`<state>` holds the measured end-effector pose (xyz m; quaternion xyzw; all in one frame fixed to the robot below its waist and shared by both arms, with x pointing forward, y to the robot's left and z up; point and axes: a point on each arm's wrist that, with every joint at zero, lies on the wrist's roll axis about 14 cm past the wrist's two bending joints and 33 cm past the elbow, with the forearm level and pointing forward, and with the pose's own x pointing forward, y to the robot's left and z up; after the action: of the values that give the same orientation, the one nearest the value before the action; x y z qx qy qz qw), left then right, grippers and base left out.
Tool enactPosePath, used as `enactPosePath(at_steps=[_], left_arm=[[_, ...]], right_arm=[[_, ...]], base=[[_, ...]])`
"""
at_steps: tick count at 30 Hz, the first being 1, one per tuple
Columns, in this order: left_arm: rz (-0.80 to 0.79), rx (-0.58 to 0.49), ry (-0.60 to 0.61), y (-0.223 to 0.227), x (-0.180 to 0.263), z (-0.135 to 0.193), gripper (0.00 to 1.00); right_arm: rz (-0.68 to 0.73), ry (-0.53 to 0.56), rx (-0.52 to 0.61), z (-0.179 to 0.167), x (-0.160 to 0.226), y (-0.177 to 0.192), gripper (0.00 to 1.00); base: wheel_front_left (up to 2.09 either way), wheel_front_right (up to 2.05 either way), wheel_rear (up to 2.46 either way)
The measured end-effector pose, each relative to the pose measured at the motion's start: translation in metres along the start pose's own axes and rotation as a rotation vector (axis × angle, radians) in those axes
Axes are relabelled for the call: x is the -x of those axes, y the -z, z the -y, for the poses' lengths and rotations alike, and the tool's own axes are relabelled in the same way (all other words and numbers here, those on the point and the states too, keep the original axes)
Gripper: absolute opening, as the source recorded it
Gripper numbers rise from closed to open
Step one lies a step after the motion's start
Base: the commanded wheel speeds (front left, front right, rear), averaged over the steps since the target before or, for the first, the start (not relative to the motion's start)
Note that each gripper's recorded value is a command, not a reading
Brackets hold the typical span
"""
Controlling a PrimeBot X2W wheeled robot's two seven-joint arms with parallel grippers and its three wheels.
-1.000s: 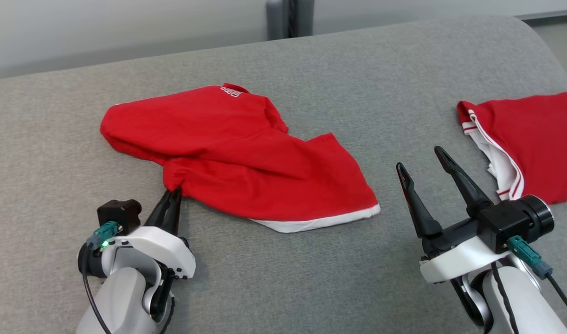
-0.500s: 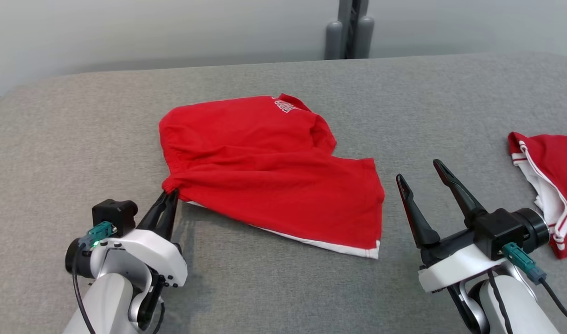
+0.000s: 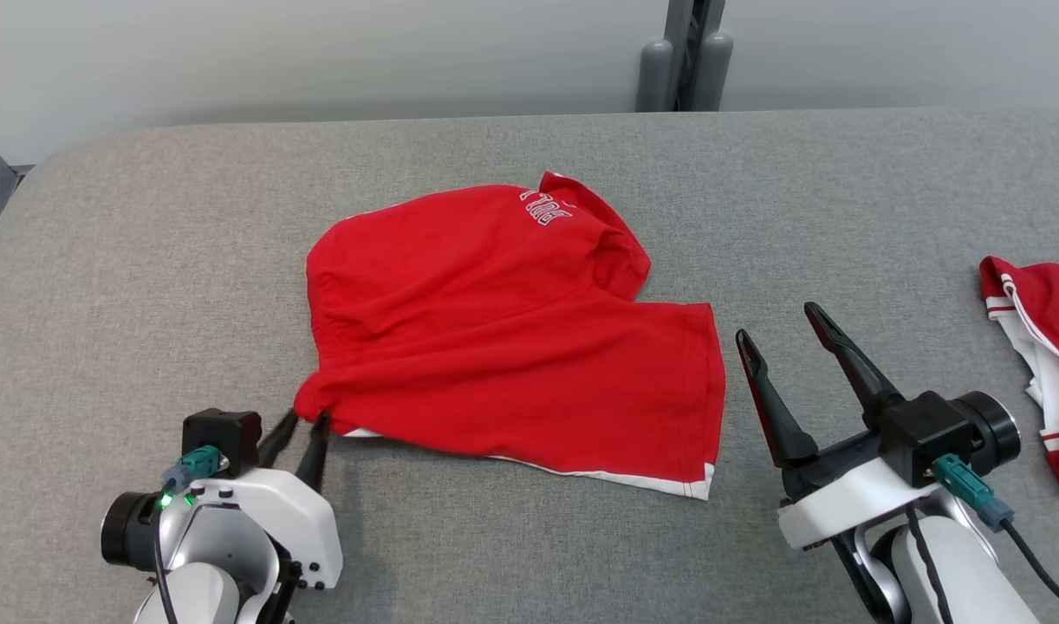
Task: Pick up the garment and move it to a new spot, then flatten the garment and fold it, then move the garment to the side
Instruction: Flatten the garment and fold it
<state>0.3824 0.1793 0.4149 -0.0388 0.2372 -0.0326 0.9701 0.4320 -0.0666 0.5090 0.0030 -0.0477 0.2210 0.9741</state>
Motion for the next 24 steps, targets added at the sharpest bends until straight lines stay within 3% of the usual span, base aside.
enactPosePath(at_steps=[7,12,24], left_arm=[[0.151,0.047,-0.059,-0.033,0.001,-0.006,1.0],[0.348,0.085,-0.077,-0.069,0.005,-0.008,1.0],[0.385,0.121,-0.079,-0.044,0.005,-0.004,1.0]], right_arm=[[-0.006,0.001,0.013,0.005,0.0,0.001,1.0],[-0.002,-0.005,0.022,0.006,-0.003,0.0,1.0],[0.004,-0.065,0.036,0.001,-0.026,0.002,1.0]], base=[[0.0,0.0,0.0],[0.0,0.0,0.0],[0.0,0.0,0.0]])
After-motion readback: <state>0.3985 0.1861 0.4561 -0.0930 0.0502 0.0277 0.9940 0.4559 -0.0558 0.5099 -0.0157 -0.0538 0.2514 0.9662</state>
